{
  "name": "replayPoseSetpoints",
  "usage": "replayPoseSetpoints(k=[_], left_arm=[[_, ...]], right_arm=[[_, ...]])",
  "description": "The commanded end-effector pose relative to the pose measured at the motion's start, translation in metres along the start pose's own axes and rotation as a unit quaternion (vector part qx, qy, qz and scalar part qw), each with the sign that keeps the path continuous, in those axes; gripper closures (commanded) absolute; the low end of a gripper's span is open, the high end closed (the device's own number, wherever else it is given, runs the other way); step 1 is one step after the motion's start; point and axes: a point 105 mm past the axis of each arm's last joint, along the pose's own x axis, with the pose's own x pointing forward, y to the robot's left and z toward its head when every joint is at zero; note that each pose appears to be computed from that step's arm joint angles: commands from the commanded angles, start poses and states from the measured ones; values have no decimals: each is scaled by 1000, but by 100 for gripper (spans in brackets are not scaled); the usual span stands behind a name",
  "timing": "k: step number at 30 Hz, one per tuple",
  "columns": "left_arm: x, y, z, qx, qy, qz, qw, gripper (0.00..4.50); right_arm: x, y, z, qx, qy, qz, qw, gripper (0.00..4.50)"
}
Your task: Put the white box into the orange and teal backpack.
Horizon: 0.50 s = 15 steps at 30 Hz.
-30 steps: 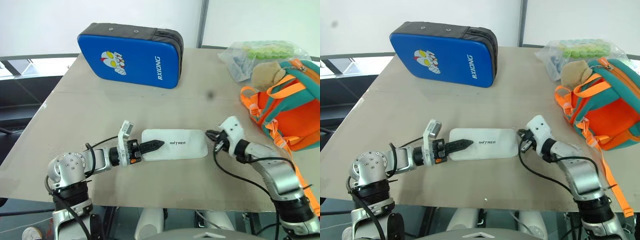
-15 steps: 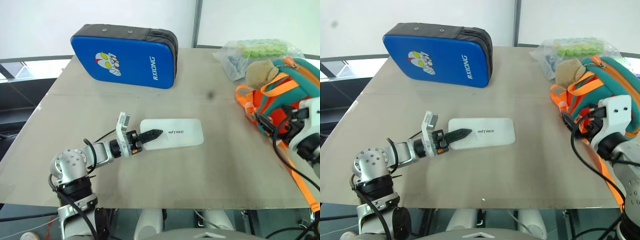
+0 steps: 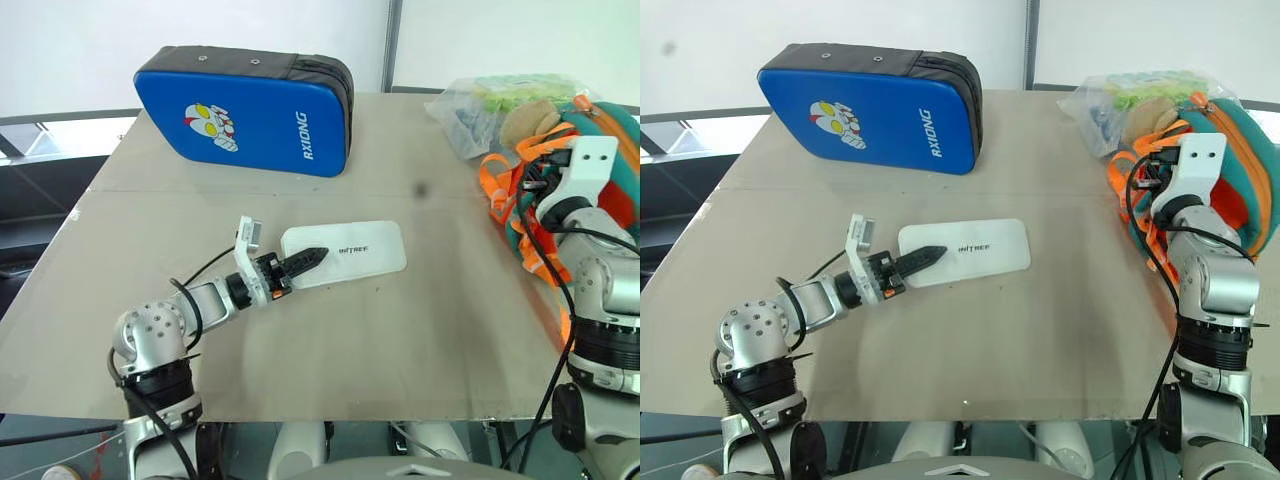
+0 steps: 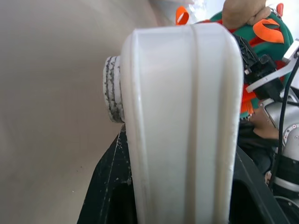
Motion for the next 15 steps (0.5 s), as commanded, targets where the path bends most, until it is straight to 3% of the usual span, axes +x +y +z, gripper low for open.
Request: replayPoseSetpoints(k=[1, 5, 10, 12, 15], left_arm=[[-5, -14, 27, 46, -81, -10, 996, 347], [-11, -21, 62, 95, -197, -2, 976, 347], [-26, -23, 105, 146, -299, 24, 943, 347], [-33, -26, 120, 171, -328, 33, 929, 347], [-44, -35, 134, 193, -342, 16, 920, 347]], right_arm=[[2, 24, 34, -30, -72, 85, 993, 446], [-11, 67, 73, -6, -145, 239, 960, 446], [-52, 111, 122, 36, -205, 430, 879, 446], [-67, 123, 129, 37, -202, 485, 850, 446], [-81, 139, 118, 20, -160, 546, 822, 446]])
